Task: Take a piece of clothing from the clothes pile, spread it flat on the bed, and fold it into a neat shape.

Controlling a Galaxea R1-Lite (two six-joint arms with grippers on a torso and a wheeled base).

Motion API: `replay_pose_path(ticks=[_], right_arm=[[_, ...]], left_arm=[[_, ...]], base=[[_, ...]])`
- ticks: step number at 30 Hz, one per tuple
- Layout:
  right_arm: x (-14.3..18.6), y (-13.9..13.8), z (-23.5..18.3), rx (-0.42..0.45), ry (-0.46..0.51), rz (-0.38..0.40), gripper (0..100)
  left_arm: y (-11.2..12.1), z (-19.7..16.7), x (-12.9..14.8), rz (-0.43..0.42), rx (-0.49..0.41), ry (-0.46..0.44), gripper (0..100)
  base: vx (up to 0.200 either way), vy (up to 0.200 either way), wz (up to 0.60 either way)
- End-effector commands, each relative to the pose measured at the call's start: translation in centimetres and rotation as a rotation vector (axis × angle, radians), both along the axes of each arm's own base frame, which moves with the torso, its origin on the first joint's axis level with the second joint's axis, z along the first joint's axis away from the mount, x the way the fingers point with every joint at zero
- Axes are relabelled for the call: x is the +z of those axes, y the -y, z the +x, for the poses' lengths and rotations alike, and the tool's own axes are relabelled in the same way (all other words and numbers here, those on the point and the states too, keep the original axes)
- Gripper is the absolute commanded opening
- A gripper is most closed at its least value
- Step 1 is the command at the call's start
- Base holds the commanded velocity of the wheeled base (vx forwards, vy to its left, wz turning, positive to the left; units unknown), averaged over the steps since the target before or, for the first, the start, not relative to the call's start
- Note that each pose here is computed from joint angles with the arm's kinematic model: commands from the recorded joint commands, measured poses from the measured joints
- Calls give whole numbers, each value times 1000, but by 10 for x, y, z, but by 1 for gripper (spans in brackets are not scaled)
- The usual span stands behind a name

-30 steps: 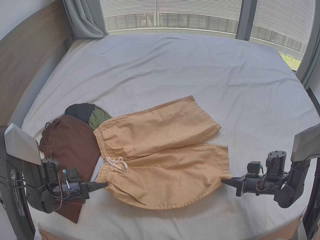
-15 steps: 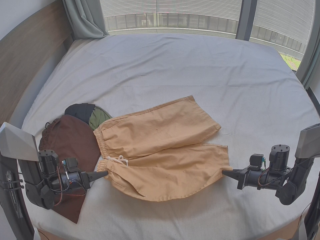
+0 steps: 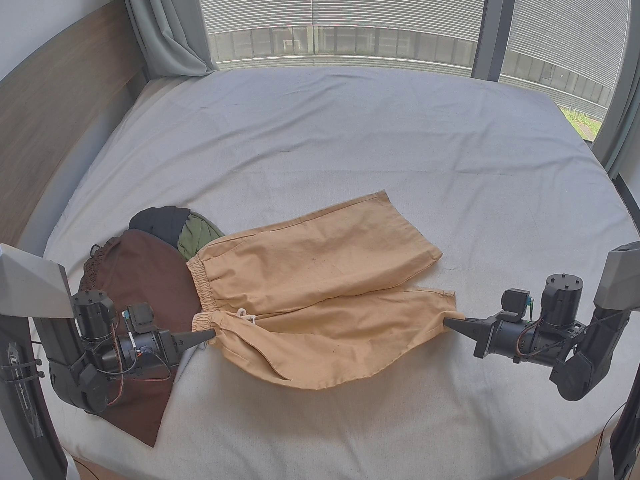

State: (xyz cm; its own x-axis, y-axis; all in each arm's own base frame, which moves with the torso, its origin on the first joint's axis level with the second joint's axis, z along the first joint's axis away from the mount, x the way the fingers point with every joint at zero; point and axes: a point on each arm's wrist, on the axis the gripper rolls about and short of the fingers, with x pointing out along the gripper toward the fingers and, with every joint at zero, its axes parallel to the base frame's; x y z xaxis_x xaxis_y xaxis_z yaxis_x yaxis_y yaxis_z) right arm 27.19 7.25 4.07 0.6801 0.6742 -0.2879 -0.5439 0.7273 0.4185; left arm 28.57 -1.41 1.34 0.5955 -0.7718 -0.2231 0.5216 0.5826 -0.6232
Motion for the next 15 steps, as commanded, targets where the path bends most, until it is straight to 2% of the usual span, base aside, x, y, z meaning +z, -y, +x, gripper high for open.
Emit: replay_pose_path(ticks=[1, 15], right_arm=[[11, -2, 4, -4, 33, 30, 0], [21, -3, 15, -16, 79, 55, 0]], left_arm=[[0, 2, 9, -7, 5, 28, 0], [-1, 12, 13, -22, 32, 44, 0]], base=[[0, 0, 0], [0, 0, 0]])
